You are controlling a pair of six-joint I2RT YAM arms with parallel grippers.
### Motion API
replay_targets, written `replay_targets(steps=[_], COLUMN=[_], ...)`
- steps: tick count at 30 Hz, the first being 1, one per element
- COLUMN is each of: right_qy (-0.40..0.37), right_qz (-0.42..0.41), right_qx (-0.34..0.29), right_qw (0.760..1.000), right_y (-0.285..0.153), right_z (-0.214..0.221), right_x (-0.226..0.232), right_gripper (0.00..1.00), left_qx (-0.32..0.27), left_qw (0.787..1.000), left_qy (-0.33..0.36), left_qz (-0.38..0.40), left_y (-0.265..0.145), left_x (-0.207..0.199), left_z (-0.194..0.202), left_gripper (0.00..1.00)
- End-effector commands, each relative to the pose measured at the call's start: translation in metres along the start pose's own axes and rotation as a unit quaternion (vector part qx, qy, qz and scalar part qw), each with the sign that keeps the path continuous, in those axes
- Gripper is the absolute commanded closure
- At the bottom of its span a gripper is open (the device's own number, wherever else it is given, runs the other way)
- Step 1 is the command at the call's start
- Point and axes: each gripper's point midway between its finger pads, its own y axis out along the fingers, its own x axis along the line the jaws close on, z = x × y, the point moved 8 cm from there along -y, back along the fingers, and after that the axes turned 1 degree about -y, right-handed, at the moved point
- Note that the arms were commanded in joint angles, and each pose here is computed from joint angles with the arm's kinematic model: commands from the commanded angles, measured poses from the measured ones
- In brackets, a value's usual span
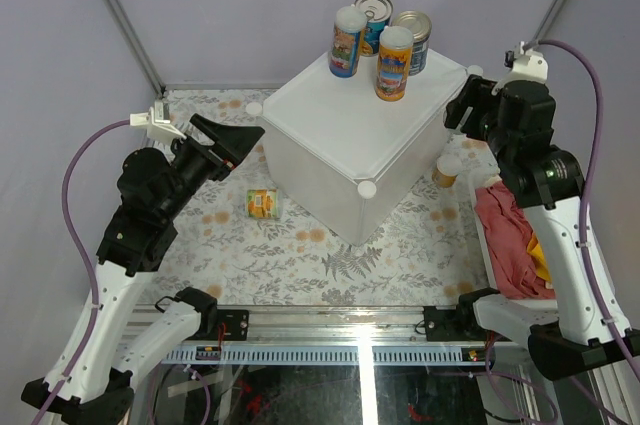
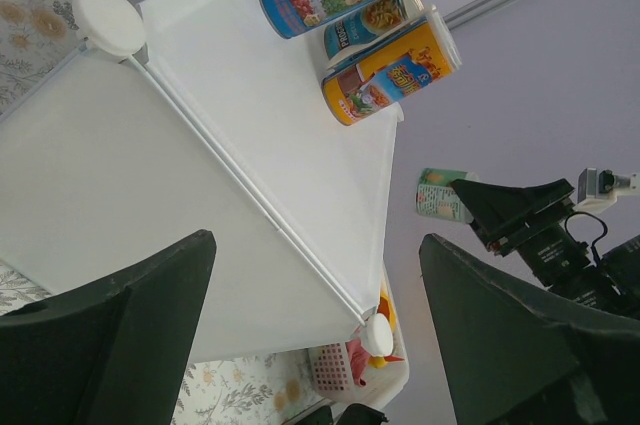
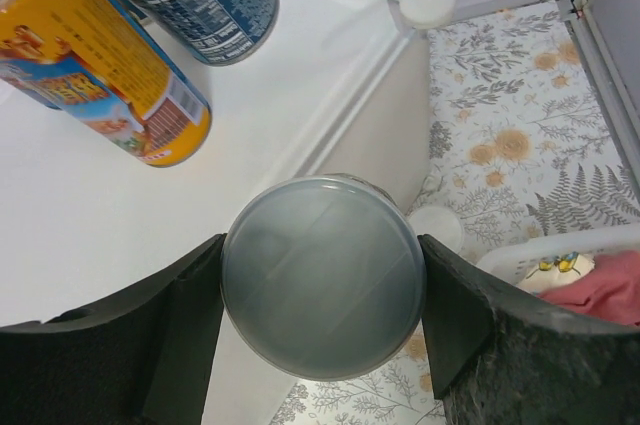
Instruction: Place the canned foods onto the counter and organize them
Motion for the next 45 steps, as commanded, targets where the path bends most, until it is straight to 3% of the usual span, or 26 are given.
replay_targets(steps=[1, 14, 28, 45], right_qy=[0.001, -0.031, -0.093, -0.138], right_qz=[-0.056, -0.183, -0.268, -0.256], right_qx=[-0.050, -0.015, 0.022, 0.041], right_qw=[0.997, 0.983, 0.959, 0.956], right_y=[-0.010, 0.005, 0.027, 0.075], right_z=[-0.039, -0.067, -0.056, -0.028], right_x=[0.016, 0.072, 0.161, 0.223], right_gripper=[1.00, 1.00, 1.00, 1.00], left_qx=[-0.009, 0.000, 0.002, 0.000], left_qw=[1.000, 1.000, 1.000, 1.000], left_qy=[0.003, 0.006, 0.014, 0.020], left_qz=[0.022, 0.020, 0.017, 0.007], left_y=[-0.001, 0.008, 0.011, 0.005], left_x=[-0.005, -0.003, -0.003, 0.001], left_z=[-0.003, -0.002, -0.003, -0.002], left_gripper=[0.17, 0.17, 0.17, 0.17])
